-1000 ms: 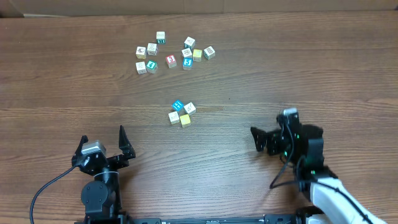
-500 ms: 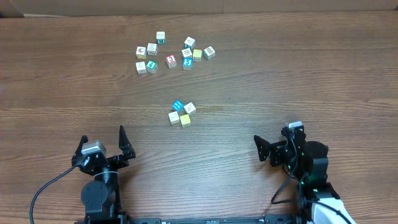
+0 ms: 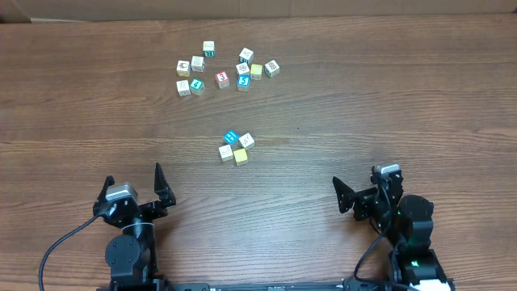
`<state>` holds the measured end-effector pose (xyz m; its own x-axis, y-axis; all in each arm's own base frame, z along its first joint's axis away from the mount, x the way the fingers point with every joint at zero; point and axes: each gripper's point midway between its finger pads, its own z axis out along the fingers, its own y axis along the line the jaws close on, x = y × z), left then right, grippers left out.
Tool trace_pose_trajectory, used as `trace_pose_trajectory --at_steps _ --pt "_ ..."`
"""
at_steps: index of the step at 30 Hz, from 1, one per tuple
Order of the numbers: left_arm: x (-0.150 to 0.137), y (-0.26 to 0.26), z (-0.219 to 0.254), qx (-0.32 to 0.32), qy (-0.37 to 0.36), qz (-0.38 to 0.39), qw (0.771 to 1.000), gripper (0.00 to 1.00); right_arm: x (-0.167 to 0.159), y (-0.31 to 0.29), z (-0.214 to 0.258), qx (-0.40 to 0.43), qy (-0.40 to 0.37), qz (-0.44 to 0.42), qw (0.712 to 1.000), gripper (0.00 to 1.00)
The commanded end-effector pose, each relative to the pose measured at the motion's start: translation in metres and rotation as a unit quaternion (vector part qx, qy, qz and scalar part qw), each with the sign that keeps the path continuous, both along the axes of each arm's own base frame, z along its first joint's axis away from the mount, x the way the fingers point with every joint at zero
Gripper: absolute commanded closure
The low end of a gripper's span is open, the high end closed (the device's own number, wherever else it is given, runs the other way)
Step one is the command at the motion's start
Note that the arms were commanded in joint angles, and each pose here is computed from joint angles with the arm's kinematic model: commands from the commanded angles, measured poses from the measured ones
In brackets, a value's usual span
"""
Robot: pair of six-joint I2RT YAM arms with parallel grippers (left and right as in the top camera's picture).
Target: Form a circle
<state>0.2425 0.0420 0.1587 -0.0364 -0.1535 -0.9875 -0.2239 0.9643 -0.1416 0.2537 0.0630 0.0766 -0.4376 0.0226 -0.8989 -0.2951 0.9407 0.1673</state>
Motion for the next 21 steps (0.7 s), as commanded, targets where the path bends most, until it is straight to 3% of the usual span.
trace_pose_trajectory --at_steps 1,8,21 --pt "0.0 -0.005 0.001 0.009 -0.001 -0.011 1.0 0.01 -0.004 -0.001 0.006 0.001 -0.016 -0.001 1.0 0.0" --pt "0.0 -0.005 0.001 0.009 -0.002 -0.011 1.0 0.01 -0.01 -0.001 0.052 0.017 -0.109 -0.003 0.994 0.0" --pt "0.0 -0.005 0.001 0.009 -0.001 -0.011 1.0 0.01 -0.017 -0.002 0.099 0.035 -0.207 -0.006 0.978 0.0"
